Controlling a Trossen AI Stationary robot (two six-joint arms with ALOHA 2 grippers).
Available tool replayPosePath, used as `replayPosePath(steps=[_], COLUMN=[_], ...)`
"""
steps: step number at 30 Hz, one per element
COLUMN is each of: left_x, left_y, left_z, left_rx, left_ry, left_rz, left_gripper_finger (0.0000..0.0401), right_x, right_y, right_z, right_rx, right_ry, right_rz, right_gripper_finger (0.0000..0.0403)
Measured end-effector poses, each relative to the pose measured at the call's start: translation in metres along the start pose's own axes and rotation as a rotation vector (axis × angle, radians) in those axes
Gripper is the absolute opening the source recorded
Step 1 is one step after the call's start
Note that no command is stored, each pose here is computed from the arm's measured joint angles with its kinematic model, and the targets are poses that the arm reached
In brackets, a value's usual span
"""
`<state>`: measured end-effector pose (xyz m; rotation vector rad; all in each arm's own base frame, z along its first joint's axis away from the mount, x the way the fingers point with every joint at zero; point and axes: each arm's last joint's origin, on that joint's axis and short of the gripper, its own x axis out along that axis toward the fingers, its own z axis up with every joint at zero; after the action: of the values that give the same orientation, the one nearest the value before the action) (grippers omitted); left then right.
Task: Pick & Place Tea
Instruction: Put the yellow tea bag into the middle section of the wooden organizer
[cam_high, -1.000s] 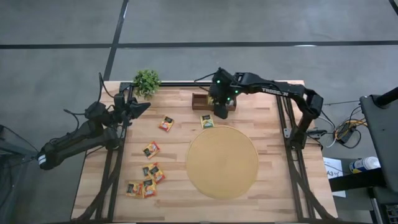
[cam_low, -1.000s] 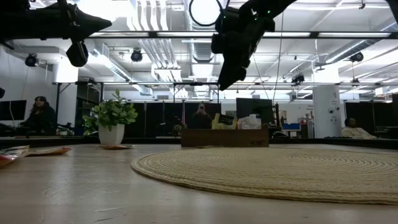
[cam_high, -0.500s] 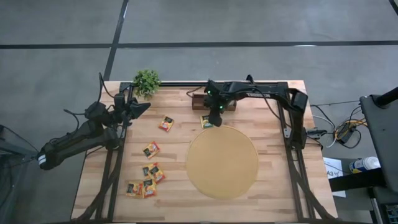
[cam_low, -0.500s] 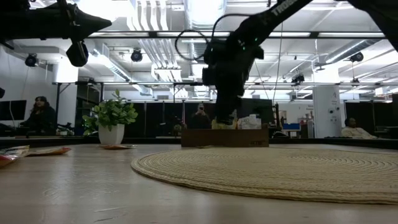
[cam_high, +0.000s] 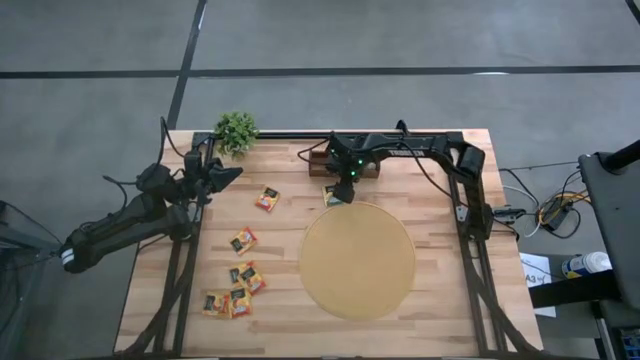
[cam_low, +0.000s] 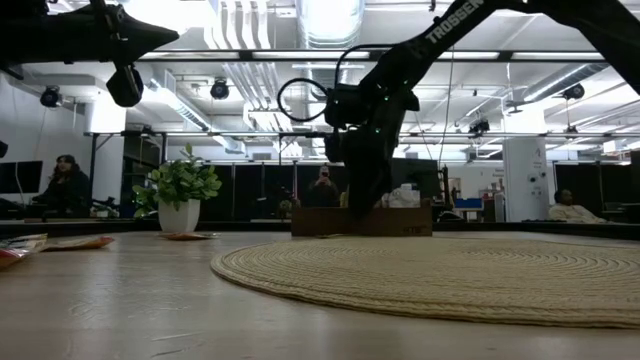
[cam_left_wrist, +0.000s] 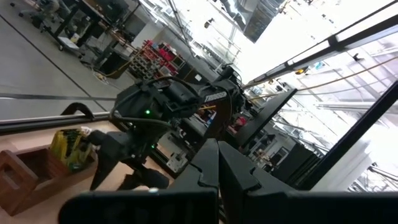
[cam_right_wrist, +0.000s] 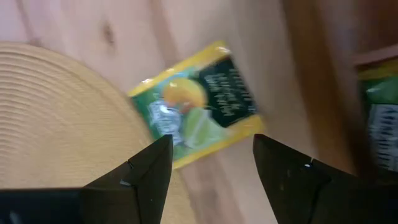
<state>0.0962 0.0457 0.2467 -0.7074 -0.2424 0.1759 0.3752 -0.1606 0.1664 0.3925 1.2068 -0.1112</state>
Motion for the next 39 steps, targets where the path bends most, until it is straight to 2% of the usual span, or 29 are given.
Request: replayPosePath(steps=[4,11,17,30,34,39], left_x=[0.000,0.000,0.000,0.000,0.000,0.000], left_y=[0.000,0.000,0.000,0.000,0.000,0.000], left_z=[0.000,0.000,0.000,0.000,0.000,0.000], left_rx=[0.005,0.018,0.019,0.018,0.017,0.017], left_ry=[0.000,0.000,0.004,0.003,0.002,0.001], left_rz=[0.000,0.001,0.005,0.004,0.003,0.002], left_gripper_finger=[0.0000,0.0000,0.0000,0.0000,0.0000,0.0000], right_x=[-0.002,-0.005,-0.005,-0.004,-0.003,-0.003], right_y=[-0.007,-0.023,-0.023,-0.020,-0.020,-0.021], right_z=[0.000,0.000,0.000,0.001,0.003,0.005], right_rx=[0.019,0.132,0.137,0.126,0.118,0.115], right_ry=[-0.005,-0.024,-0.025,-0.031,-0.056,-0.077], right_rz=[-0.017,-0.073,-0.072,-0.059,-0.060,-0.060], right_gripper_finger=[0.0221,0.0221,0.0215,0.0099,0.0082,0.0080])
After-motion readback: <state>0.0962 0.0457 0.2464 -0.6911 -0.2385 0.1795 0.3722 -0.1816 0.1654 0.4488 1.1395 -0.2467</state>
